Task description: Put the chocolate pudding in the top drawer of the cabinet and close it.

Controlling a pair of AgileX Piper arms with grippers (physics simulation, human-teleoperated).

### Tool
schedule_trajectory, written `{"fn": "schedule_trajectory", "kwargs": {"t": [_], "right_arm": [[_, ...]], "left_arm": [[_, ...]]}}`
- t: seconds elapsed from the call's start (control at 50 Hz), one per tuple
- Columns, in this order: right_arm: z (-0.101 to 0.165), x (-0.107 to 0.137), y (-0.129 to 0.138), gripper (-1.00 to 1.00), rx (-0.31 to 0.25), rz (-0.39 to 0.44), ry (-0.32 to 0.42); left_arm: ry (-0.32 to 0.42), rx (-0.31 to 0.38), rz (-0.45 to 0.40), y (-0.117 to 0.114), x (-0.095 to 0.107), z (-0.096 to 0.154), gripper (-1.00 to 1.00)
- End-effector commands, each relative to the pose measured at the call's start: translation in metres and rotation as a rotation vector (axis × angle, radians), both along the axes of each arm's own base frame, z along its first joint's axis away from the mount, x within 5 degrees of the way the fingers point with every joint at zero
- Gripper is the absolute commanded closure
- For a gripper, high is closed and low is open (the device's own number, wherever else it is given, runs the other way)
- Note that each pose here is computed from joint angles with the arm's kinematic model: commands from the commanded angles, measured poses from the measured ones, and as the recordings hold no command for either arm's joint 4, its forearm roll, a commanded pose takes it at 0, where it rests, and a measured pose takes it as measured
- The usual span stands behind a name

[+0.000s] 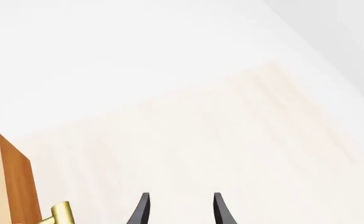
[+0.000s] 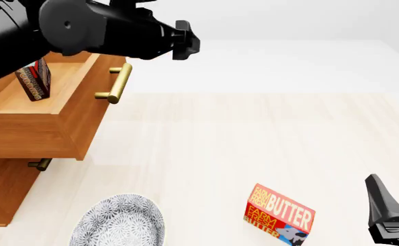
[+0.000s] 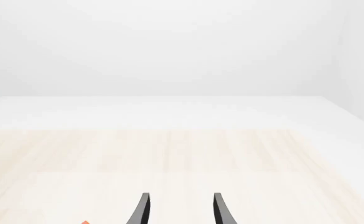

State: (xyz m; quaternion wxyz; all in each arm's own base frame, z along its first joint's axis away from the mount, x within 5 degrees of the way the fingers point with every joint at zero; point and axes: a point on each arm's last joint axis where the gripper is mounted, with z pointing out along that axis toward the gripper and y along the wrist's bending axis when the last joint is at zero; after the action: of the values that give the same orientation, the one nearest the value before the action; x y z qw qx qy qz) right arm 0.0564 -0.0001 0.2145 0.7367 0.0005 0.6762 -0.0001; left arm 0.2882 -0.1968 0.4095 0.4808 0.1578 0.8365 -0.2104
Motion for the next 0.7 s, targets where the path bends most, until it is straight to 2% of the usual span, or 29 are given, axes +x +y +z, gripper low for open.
{"fn": "schedule_trajectory", "kwargs": {"t": [0.02, 0.36, 0.7], "right_arm": [[0.0, 0.0, 0.0, -1.0, 0.0, 0.0, 0.0], [0.0, 0.0, 0.0, -1.0, 0.0, 0.0, 0.0], [0.0, 0.0, 0.0, -1.0, 0.0, 0.0, 0.0]], "left_arm": [[0.034, -0.035, 0.003, -0.01, 0.001, -0.01, -1.0], [0.097, -0.105, 0.027, -0.018, -0.003, -0.03, -1.0], [0.115, -0.157, 0.053, -0.019, -0.001, -0.042, -1.0]]}}
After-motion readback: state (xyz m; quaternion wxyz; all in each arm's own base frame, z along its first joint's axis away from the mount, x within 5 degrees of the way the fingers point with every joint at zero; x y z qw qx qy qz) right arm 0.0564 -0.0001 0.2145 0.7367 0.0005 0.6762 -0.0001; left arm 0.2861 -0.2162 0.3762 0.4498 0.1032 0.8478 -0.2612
